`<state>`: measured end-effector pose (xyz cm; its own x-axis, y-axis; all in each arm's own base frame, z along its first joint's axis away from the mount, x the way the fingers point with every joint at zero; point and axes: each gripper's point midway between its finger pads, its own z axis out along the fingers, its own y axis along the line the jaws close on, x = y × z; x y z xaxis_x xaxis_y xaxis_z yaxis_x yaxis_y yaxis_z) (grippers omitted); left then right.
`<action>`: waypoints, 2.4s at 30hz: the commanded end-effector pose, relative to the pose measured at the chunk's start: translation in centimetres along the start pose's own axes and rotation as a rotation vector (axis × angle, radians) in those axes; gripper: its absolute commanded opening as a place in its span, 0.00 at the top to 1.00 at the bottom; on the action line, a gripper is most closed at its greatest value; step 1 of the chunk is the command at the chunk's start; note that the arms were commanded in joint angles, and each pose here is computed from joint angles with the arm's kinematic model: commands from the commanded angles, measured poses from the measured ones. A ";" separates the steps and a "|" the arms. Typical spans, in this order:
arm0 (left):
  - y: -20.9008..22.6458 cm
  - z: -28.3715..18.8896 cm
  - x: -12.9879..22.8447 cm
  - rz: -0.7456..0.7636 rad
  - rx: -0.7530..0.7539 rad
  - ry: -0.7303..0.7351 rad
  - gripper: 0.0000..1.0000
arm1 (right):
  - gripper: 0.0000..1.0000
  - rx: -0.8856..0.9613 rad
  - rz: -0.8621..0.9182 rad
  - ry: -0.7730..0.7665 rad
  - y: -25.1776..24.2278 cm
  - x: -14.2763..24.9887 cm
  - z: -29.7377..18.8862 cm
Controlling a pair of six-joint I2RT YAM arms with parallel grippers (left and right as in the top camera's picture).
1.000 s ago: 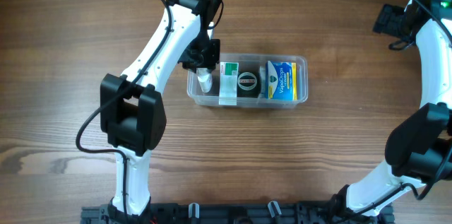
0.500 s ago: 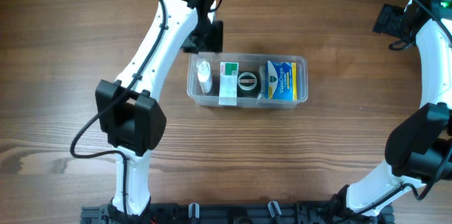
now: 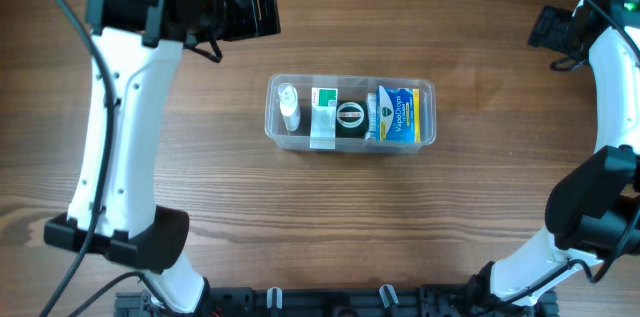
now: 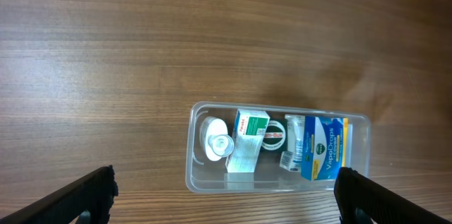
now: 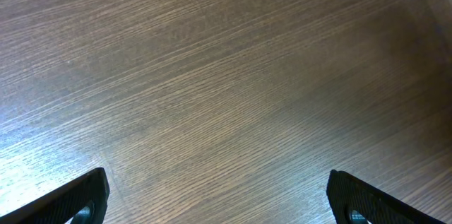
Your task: Pack container
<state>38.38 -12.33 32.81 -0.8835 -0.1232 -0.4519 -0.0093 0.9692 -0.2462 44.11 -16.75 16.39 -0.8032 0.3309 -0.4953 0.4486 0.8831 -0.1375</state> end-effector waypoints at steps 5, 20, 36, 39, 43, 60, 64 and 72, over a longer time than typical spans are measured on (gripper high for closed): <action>-0.1 -0.5 -0.2 -0.020 0.010 -0.015 0.00 | 0.00 0.000 0.014 0.010 0.0 0.2 0.5; 5.5 -4.4 2.0 0.093 -0.270 -0.063 0.00 | 0.00 0.000 0.014 0.010 0.0 0.2 0.5; 15.0 2.1 10.8 -0.357 -0.107 -0.674 0.00 | 0.00 0.000 0.014 0.010 0.0 0.2 0.5; 15.9 2.8 11.4 -0.370 -0.080 -0.771 0.00 | 0.00 0.000 0.014 0.011 0.0 0.2 0.5; 16.1 2.7 12.4 -0.365 -0.013 -0.919 0.00 | 0.00 0.000 0.014 0.010 0.0 0.2 0.5; 17.3 1.6 16.1 -0.369 0.080 -1.181 0.00 | 0.00 0.000 0.014 0.010 0.0 0.2 0.5; 17.5 2.3 16.8 -0.368 0.084 -1.185 0.00 | 0.00 0.000 0.014 0.010 0.0 0.2 0.5; 17.8 3.8 17.6 -0.367 0.059 -1.119 0.00 | 0.00 0.000 0.014 0.010 0.0 0.2 0.5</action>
<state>24.52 1.59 18.03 0.0836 -0.5375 -0.8391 -0.1022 0.8330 -0.5438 44.15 -16.76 16.42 -0.8023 0.3307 -0.4970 0.4489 0.8830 -0.1372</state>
